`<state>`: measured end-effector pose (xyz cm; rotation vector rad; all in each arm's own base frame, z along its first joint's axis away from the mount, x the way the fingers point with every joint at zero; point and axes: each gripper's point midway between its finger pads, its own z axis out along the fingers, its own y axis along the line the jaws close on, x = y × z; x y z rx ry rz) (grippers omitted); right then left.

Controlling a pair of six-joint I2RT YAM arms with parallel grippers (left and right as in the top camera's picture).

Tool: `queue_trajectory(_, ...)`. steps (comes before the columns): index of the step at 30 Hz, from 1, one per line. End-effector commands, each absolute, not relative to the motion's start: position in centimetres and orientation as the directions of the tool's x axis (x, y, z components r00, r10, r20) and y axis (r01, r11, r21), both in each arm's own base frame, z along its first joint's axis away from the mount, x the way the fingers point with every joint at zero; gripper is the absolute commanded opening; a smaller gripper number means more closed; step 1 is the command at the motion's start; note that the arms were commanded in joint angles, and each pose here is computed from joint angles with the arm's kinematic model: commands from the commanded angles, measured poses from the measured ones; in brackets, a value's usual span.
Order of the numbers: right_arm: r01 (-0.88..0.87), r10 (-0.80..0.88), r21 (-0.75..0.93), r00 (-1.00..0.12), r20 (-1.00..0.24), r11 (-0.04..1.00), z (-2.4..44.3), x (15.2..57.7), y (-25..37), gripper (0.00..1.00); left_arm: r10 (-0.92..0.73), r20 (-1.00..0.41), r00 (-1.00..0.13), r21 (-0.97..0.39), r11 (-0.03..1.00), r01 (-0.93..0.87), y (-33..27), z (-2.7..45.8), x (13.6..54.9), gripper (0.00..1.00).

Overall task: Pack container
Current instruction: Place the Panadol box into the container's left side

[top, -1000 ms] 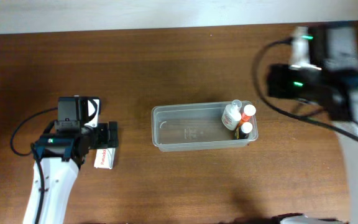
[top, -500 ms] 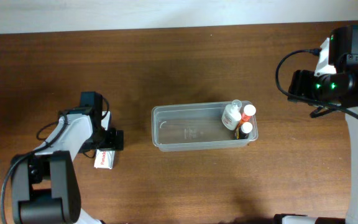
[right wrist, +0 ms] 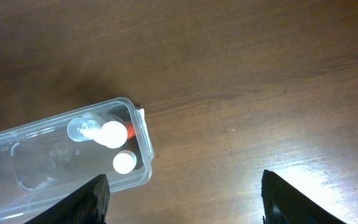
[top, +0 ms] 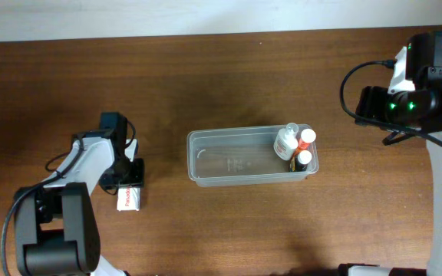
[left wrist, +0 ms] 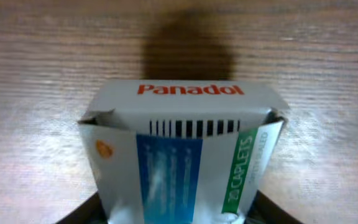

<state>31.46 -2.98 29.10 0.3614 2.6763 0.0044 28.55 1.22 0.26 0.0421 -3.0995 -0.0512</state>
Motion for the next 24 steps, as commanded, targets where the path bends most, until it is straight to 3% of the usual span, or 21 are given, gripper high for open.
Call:
queue_trajectory(1, 0.249, 0.252, 0.063, -0.869, -0.427, 0.966, 29.3, 31.3, -3.1, 0.70, -0.011, -0.105, -0.994, 0.038, 0.999, -0.015, 0.5, 4.9, 32.1, 0.47)
queue_trajectory(6, 0.249, 0.252, 0.063, -0.869, -0.427, 0.966, 29.3, 31.3, -3.1, 0.70, 0.128, -0.401, -0.907, 0.030, 0.992, 0.126, -4.9, 14.6, 35.7, 0.45)
queue_trajectory(8, 0.249, 0.252, 0.063, -0.868, -0.428, 0.966, 29.3, 31.3, -3.1, 0.70, 0.238, -0.536, -0.810, 0.034, 0.965, 0.261, -9.9, 18.3, 36.1, 0.46)
queue_trajectory(11, 0.249, 0.252, 0.063, -0.869, -0.427, 0.966, 29.2, 31.3, -3.1, 0.70, 0.464, -0.610, -0.642, 0.093, 0.847, 0.524, -18.2, 19.8, 34.8, 0.45)
queue_trajectory(14, 0.249, 0.252, 0.063, -0.869, -0.427, 0.966, 29.2, 31.3, -3.1, 0.70, 0.612, -0.567, -0.552, 0.132, 0.729, 0.672, -23.0, 17.6, 33.0, 0.45)
queue_trajectory(21, 0.249, 0.252, 0.063, -0.869, -0.427, 0.966, 29.2, 31.3, -3.1, 0.70, 0.740, -0.369, -0.562, 0.117, 0.637, 0.762, -25.6, 9.0, 31.6, 0.46)
queue_trajectory(24, 0.246, 0.248, 0.061, -0.870, -0.426, 0.967, 29.2, 31.3, -3.1, 0.70, 0.759, -0.289, -0.583, 0.154, 0.638, 0.755, -24.6, 6.2, 32.0, 0.58)
